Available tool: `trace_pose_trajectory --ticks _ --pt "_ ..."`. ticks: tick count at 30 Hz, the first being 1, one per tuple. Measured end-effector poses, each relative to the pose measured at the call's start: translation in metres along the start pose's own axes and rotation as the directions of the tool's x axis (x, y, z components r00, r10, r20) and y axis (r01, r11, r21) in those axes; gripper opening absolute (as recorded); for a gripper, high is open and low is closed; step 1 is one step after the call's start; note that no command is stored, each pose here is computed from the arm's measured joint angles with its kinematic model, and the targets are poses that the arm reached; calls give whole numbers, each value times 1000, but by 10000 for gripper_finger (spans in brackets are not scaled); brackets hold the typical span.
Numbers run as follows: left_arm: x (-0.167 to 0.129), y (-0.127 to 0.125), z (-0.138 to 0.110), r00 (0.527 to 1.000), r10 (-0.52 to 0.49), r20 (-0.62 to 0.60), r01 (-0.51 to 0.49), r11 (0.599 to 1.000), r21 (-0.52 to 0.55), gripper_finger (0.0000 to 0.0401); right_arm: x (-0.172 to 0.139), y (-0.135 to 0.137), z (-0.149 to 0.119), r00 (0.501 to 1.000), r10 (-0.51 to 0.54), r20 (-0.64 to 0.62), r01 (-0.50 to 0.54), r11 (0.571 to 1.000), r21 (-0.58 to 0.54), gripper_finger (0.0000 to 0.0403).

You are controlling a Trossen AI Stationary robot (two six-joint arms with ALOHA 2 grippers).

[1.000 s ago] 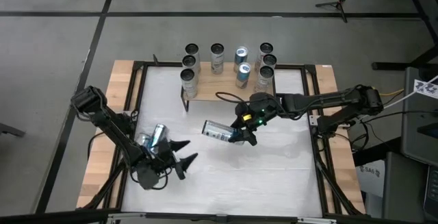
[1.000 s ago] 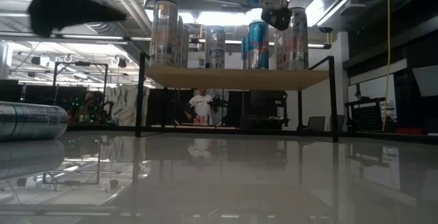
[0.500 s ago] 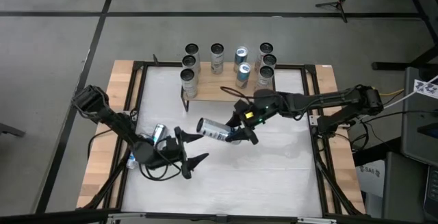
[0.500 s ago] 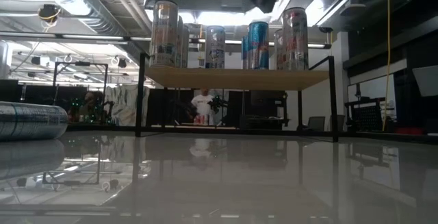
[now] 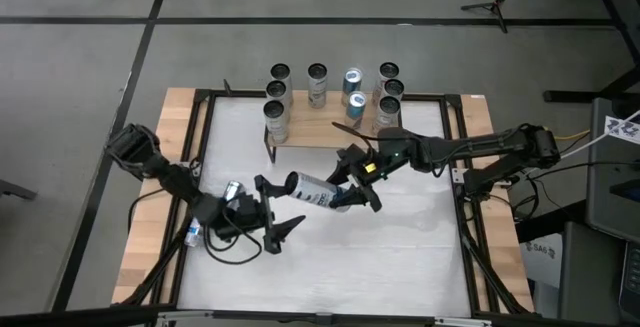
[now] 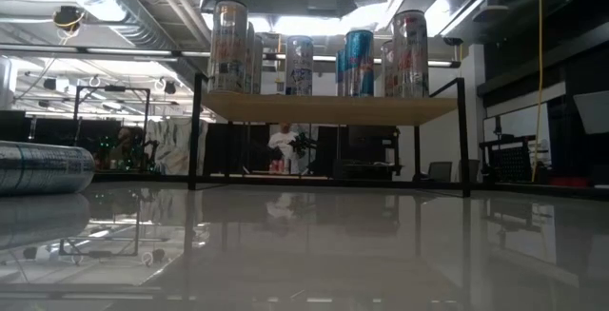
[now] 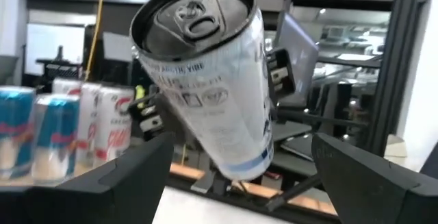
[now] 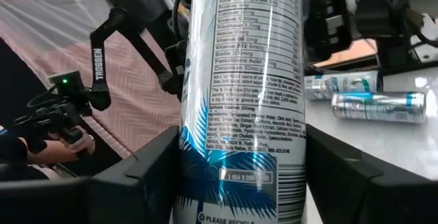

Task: Sort soda cans
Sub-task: Put the right white blue soda can on the shelf and align with other white blue soda cans

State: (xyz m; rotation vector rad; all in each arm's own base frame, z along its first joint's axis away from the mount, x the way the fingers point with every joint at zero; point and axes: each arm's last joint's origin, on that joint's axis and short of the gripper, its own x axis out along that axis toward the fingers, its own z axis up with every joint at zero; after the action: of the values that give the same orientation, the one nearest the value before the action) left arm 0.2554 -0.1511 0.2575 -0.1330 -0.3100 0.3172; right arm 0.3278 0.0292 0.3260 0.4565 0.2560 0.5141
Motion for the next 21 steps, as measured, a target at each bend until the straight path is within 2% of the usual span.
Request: trace_pose_trajectory --ticks 4,10,13,21 --pt "12 8 0 998 -45 38 44 999 7 342 0 1 2 1000 10 18 -9 1000 -16 250" --pt "24 21 3 996 -23 81 23 1000 0 342 0 1 2 1000 10 22 -9 999 -40 252" --pt "28 25 5 991 -60 117 61 998 -5 342 0 1 3 1000 11 26 -9 998 -60 250" --pt "38 35 9 975 -123 187 125 992 1 342 0 -1 4 997 -56 56 61 994 -90 253"
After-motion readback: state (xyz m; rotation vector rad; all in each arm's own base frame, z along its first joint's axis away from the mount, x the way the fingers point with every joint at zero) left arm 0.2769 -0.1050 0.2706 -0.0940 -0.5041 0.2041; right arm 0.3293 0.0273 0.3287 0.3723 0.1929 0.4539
